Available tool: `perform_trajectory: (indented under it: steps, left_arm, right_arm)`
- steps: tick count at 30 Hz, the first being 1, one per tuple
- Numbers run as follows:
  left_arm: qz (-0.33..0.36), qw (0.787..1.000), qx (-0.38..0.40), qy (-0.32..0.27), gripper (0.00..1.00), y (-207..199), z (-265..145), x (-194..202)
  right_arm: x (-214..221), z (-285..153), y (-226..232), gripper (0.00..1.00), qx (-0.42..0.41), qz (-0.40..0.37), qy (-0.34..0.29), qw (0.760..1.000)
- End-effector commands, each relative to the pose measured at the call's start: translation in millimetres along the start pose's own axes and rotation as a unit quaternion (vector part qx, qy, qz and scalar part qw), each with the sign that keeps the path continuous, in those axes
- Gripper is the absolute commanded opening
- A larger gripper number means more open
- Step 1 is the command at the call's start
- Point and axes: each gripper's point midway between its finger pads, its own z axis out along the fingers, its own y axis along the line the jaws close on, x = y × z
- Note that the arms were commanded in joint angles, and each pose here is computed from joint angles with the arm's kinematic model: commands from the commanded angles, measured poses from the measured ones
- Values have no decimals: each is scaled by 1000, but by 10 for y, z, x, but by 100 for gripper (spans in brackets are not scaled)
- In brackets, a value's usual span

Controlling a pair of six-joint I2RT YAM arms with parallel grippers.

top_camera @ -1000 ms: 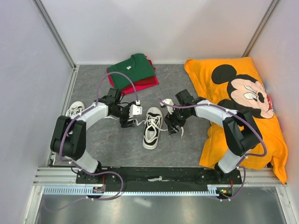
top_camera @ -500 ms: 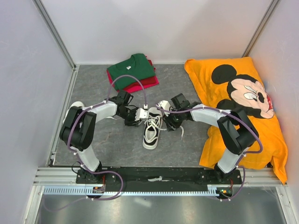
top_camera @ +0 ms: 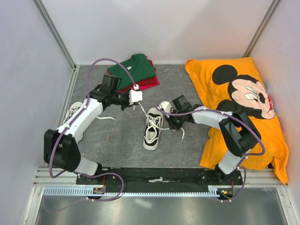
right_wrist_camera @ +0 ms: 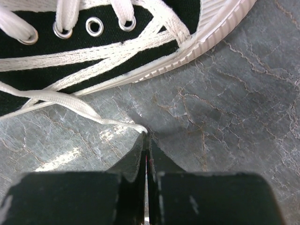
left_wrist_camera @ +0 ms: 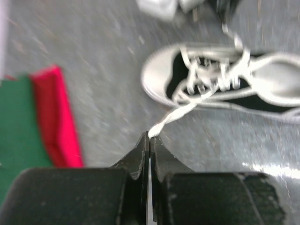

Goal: Tie the shoes

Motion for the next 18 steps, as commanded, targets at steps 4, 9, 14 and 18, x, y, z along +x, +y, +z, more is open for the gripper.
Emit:
perform_trajectory:
  steps: [4, 9, 14, 18]
  left_arm:
    - [-34, 999, 19, -31, 2, -81, -69, -295]
    - [-39, 999, 24, -28, 2, -108, -45, -256]
    - [-43, 998, 34, -22, 2, -152, 18, -170]
    - [-45, 998, 38, -21, 2, -161, 42, -152]
  right_arm:
    - [685, -77, -26, 0, 29, -6, 121, 992]
    - [814, -295, -56, 0, 50, -43, 139, 988]
    - [476, -377, 79, 50, 10, -55, 82, 995]
    - [164, -377, 138, 70, -13, -65, 44, 997]
